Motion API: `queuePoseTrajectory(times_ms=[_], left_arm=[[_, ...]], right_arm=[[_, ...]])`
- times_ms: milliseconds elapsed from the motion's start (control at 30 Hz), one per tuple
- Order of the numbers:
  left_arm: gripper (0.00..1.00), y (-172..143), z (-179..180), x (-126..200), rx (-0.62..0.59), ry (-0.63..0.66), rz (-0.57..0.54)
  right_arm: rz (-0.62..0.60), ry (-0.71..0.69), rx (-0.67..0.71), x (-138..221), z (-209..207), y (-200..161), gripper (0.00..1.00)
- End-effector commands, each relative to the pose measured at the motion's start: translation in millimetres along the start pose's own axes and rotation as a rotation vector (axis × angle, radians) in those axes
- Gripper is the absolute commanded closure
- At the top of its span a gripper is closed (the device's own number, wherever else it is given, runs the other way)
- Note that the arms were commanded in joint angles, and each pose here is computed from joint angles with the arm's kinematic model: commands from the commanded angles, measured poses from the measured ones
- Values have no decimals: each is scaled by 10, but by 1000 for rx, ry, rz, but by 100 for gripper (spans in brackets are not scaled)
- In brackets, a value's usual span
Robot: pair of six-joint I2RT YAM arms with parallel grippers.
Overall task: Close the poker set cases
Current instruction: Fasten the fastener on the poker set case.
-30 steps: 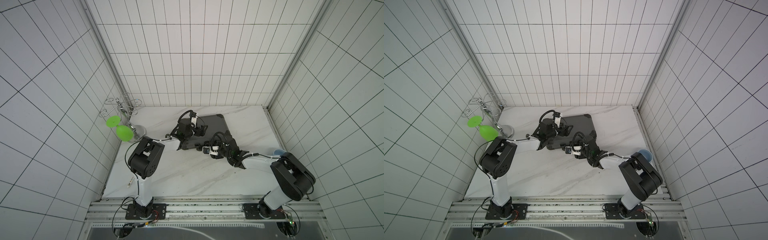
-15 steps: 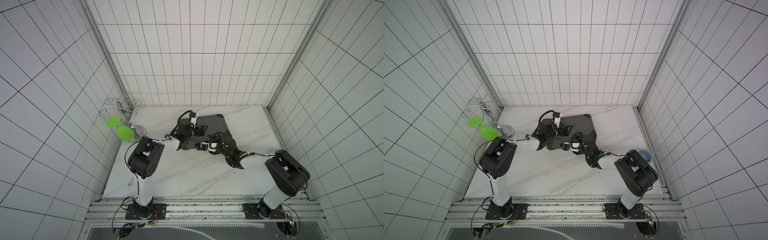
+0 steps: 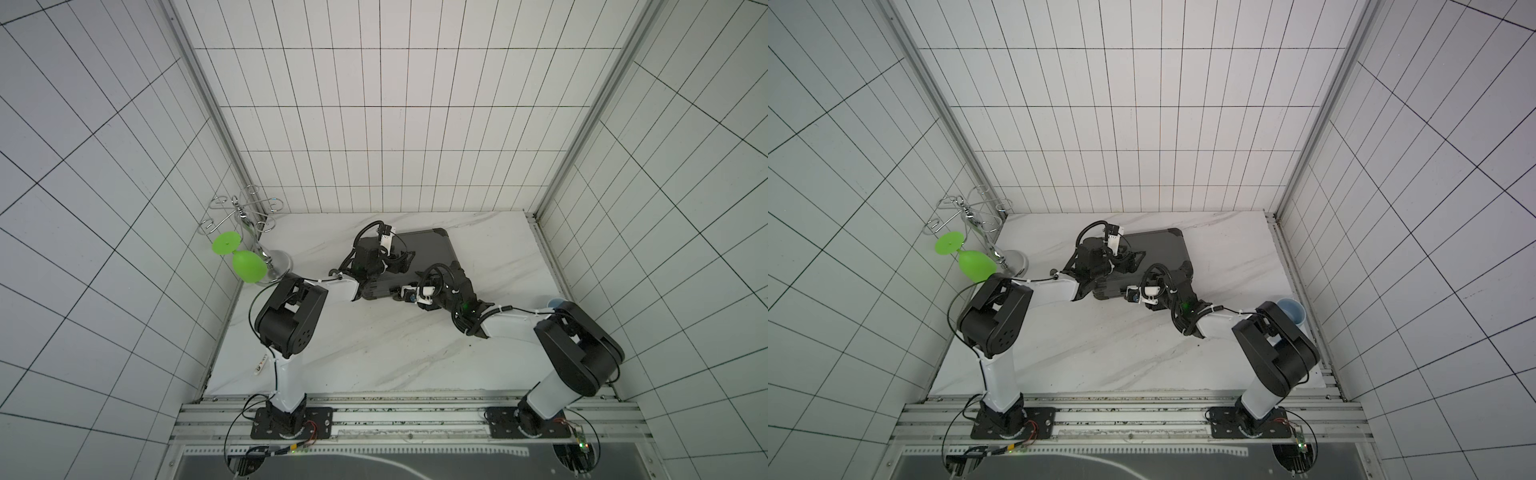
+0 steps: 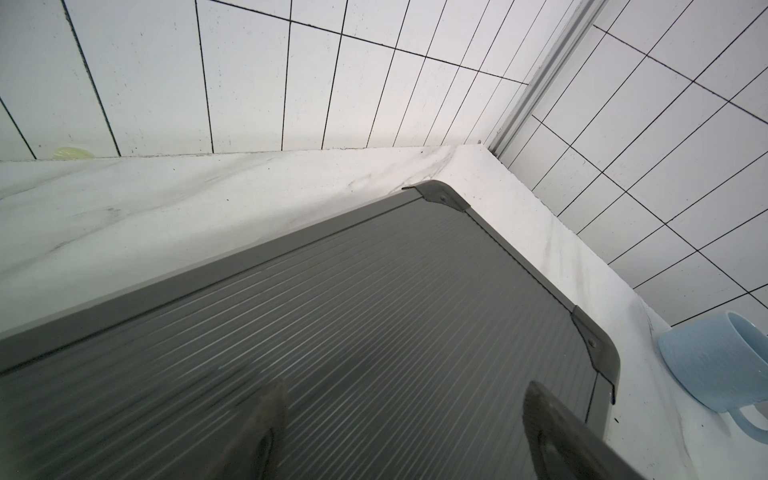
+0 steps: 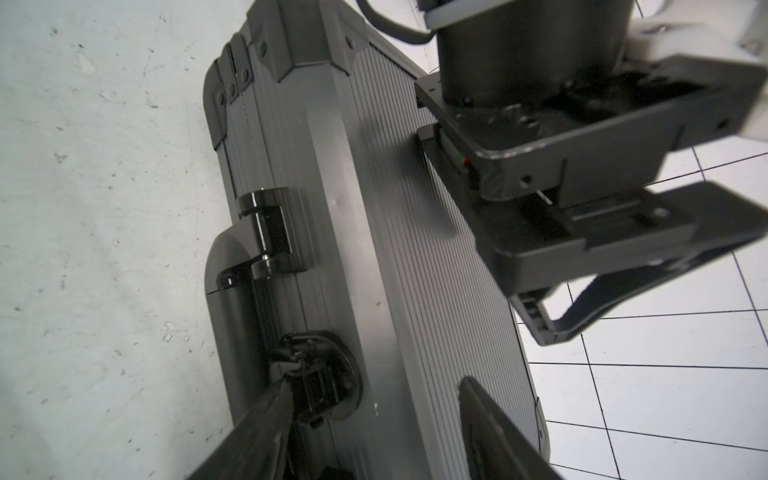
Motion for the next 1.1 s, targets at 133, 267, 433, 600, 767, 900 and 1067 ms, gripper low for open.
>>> queuePoseTrajectory(times_ms=[133,267,433,600,767,900,1067], left_arm=[[12,-955,303,74,162,111,318],[12,-969,306,68,165,111,322],[12,-969,305,67,163,110,322],[12,-972,309,65,164,111,323],[12,-968,314,65,164,112,321],[12,-966,320,71,165,113,321],[12,-954,321,80,163,114,318]], right_arm=[[-4,56,1,22,153,-11,35],[-6,69,-5,7,185,-16,35],[-3,92,0,-33,221,-23,35],[16,74,10,-105,203,-60,35],[22,3,10,-161,95,-64,35],[48,-41,20,-221,22,-95,36],[63,10,21,-256,47,-133,43]])
Point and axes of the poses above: each gripper's point midway between its finger pads, its own x axis back along the fingers, its own z axis along the line the jaws close on, y = z × x, the point moved 4 cm from there along x, back along the fingers, and after that the axes turned 1 degree about -x, right-handed, at the moved point
